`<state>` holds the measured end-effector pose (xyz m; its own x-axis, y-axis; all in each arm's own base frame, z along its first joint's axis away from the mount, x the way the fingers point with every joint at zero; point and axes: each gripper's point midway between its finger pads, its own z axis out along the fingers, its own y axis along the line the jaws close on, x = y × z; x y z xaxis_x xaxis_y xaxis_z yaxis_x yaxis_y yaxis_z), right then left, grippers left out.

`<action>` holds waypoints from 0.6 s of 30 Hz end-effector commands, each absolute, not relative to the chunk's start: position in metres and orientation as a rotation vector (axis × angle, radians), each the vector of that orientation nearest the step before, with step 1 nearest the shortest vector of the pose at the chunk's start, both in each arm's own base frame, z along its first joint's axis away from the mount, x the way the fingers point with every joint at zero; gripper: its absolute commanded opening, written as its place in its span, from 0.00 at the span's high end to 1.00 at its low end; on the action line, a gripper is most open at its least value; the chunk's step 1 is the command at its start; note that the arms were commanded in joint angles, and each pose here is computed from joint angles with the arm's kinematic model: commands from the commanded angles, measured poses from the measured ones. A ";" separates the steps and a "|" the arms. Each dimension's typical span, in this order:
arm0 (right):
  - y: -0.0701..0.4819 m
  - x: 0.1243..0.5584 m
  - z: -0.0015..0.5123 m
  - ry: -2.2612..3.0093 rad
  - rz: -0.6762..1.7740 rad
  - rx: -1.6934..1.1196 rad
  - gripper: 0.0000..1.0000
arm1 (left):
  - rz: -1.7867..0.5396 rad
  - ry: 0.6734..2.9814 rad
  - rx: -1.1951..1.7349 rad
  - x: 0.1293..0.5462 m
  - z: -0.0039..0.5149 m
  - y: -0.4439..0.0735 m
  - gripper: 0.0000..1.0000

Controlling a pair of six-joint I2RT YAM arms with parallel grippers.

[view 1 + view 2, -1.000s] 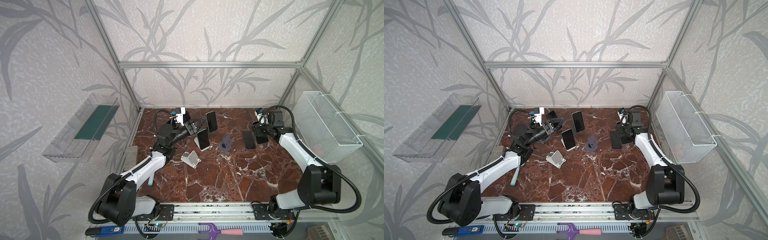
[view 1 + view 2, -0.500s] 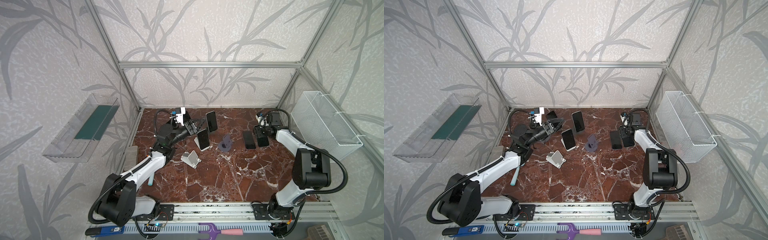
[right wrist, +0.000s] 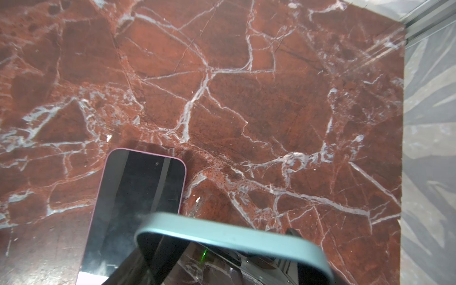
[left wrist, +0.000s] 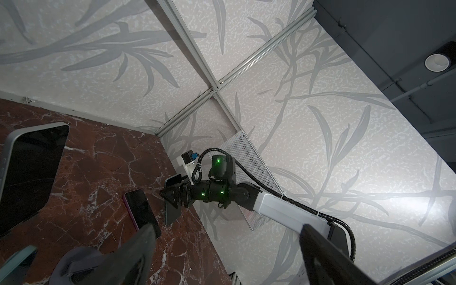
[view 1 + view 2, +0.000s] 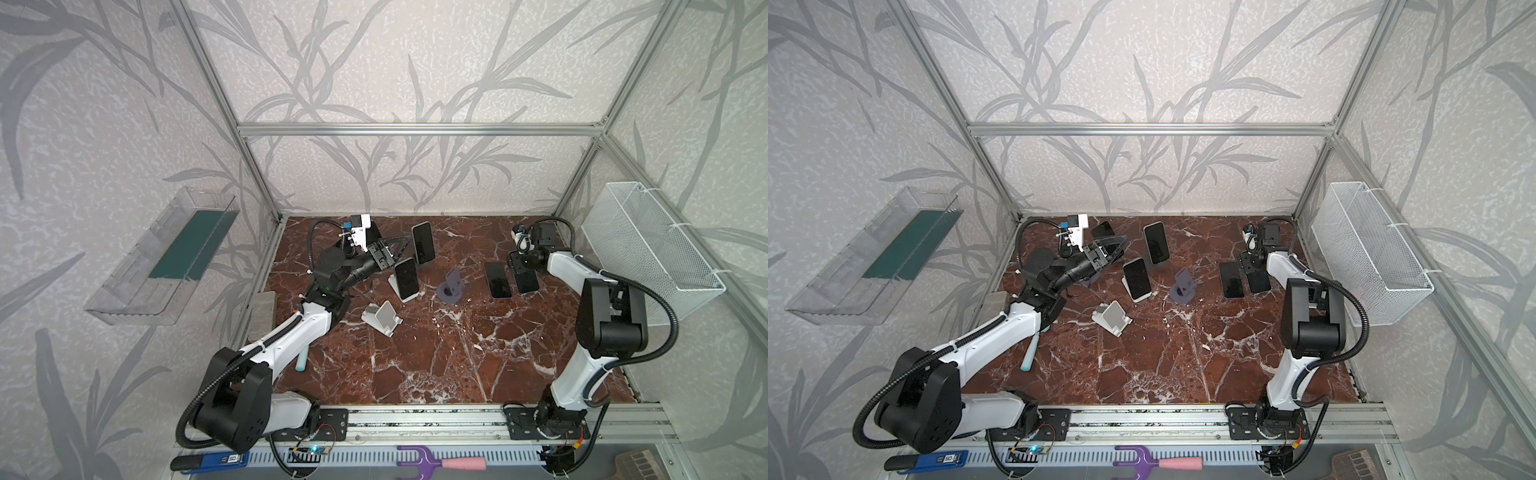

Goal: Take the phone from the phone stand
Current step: 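Carry the teal-edged phone toward the far corner beside the purple-edged phone, then lower the held teal-edged phone flat beside the purple-edged phone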

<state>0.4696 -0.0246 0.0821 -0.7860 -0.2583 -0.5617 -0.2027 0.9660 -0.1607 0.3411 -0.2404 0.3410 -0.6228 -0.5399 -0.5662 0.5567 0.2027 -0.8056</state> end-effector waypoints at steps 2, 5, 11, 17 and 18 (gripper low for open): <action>-0.030 0.474 0.083 2.516 -0.132 -0.352 0.28 | -1.586 1.532 0.060 0.332 0.365 -0.237 0.08; -0.033 0.474 0.082 2.531 -0.119 -0.340 0.28 | -1.590 1.533 0.058 0.332 0.365 -0.236 0.08; -0.038 0.476 0.078 2.569 -0.081 -0.309 0.27 | -1.590 1.527 0.042 0.336 0.364 -0.232 0.08; -0.036 0.474 0.066 2.627 -0.015 -0.315 0.27 | -1.597 1.522 0.030 0.338 0.364 -0.229 0.08; -0.035 0.473 0.065 2.640 -0.003 -0.310 0.27 | -1.600 1.517 0.031 0.338 0.366 -0.229 0.08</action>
